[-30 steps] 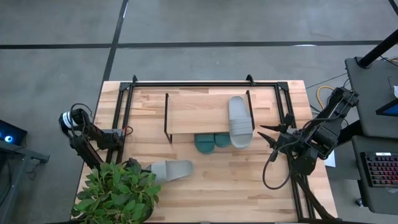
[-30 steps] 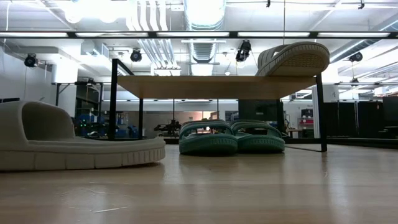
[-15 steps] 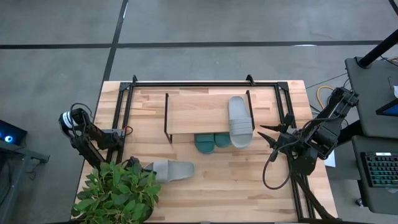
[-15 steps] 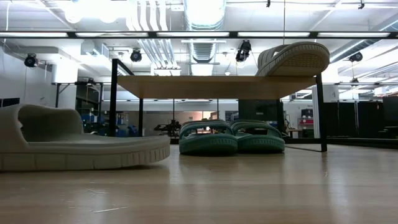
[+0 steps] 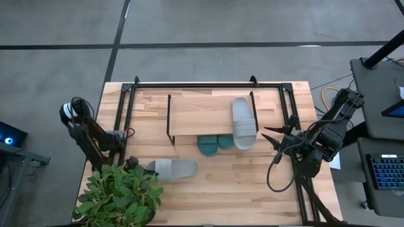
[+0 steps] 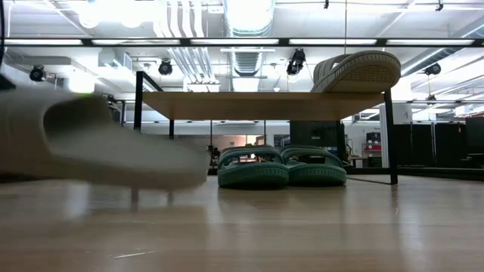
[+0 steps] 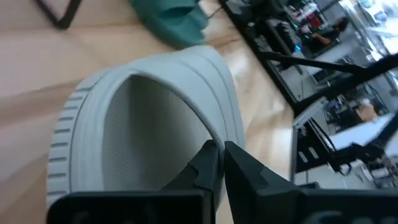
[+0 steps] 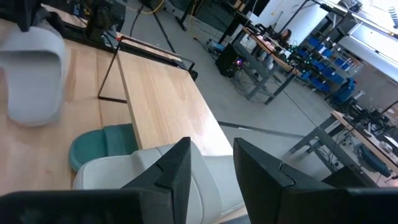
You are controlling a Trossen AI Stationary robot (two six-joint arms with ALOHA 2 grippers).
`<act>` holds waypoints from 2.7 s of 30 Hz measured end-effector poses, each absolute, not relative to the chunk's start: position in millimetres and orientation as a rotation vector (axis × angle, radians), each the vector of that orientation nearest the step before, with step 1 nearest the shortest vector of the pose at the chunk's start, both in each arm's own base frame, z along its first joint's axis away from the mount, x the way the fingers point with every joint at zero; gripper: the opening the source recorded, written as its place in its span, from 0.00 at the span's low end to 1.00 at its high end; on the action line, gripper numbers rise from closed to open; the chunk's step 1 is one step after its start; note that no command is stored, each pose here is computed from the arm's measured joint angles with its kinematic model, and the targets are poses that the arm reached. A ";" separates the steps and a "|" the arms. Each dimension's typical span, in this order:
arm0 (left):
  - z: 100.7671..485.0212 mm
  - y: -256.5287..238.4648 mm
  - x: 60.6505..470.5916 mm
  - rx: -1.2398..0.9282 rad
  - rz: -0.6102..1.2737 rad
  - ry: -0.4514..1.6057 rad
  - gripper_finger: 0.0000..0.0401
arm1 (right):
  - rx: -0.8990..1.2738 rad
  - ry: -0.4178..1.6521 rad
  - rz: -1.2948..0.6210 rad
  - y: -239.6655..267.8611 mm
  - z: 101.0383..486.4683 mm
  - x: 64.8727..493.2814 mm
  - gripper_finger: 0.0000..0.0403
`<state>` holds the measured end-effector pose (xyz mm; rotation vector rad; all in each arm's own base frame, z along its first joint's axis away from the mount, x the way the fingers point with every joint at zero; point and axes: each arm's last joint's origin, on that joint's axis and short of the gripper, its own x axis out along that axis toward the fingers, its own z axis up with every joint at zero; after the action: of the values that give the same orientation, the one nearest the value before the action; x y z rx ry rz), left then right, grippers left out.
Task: Pick and place slides into the shelf
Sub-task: Put the gray slides on the shelf
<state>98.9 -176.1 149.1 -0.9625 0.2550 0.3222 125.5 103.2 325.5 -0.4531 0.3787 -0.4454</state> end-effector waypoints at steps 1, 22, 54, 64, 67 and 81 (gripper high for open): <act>154.4 -175.0 98.5 -0.954 0.309 0.252 0.00 | -0.448 0.376 -0.445 103.4 325.7 125.7 0.28; 215.8 -148.3 90.0 -0.612 0.208 0.124 0.00 | -0.204 0.236 -0.358 120.5 347.3 140.1 0.31; 267.5 -104.4 78.9 -0.156 0.294 0.015 0.00 | -0.155 0.239 -0.277 99.7 358.2 170.0 0.37; 276.2 -90.3 73.5 -0.037 0.347 0.010 0.00 | -0.173 0.241 -0.275 99.7 358.3 170.0 0.37; 286.1 -82.6 70.1 -0.018 0.345 0.008 0.00 | -0.185 0.239 -0.276 99.3 358.8 170.4 0.37; 339.0 -50.1 54.5 0.079 0.231 -0.138 0.00 | -0.231 0.165 -0.306 84.8 371.2 183.2 0.37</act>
<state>54.5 -50.1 339.0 0.0786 -0.1380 0.2307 183.2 84.8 371.2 -0.2306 0.1652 -0.3064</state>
